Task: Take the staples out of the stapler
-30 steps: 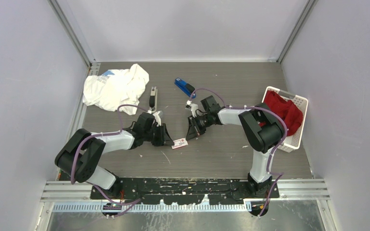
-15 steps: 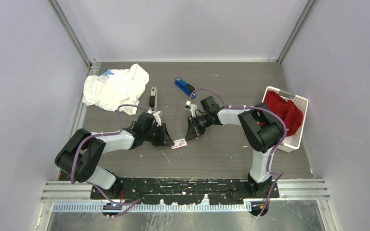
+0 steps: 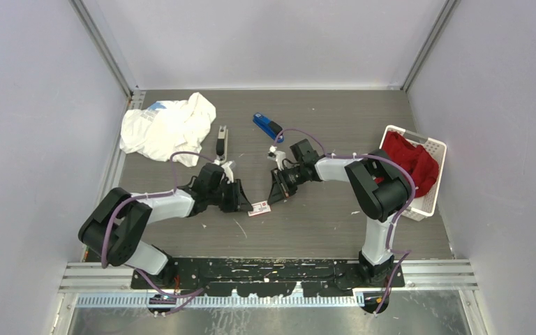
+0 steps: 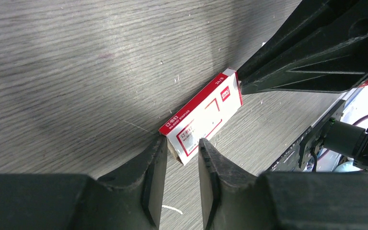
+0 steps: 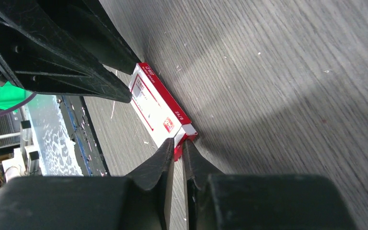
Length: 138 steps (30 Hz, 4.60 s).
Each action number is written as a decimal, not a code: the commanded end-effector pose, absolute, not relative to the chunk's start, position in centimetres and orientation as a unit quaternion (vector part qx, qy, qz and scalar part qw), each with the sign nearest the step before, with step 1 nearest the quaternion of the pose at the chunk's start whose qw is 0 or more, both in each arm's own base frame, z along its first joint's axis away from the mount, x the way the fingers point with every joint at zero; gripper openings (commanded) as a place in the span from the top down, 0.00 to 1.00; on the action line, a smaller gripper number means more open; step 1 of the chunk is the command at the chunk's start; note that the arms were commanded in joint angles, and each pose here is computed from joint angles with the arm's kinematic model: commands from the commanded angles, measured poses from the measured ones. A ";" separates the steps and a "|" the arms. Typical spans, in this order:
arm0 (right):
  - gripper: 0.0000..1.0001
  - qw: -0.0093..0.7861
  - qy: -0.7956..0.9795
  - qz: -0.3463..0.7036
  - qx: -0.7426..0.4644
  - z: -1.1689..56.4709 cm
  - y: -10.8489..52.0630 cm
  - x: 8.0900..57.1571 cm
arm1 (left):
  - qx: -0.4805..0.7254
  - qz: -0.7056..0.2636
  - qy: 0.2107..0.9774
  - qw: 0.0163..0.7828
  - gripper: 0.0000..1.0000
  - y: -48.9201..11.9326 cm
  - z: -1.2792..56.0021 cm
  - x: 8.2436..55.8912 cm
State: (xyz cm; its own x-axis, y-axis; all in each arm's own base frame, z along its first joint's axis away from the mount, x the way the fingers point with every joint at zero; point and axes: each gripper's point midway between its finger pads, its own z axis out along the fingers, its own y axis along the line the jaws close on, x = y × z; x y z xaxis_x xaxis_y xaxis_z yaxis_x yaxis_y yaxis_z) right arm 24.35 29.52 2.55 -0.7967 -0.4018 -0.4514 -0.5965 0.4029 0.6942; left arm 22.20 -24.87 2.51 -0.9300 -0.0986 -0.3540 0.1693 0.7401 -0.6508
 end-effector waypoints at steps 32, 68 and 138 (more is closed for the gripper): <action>0.88 0.125 0.825 0.451 -0.316 3.2 28.6 25.2 | 0.031 -0.311 0.935 0.168 0.65 -22.2 2.2 19.7; 0.93 0.108 0.830 0.446 -0.316 2.2 29.2 24.4 | 0.026 -0.327 0.934 0.143 0.72 -23.3 0.8 19.4; 0.70 0.371 0.744 0.364 -0.420 17.7 22.1 29.9 | 0.050 -0.291 0.832 0.469 0.03 -15.9 18.1 20.0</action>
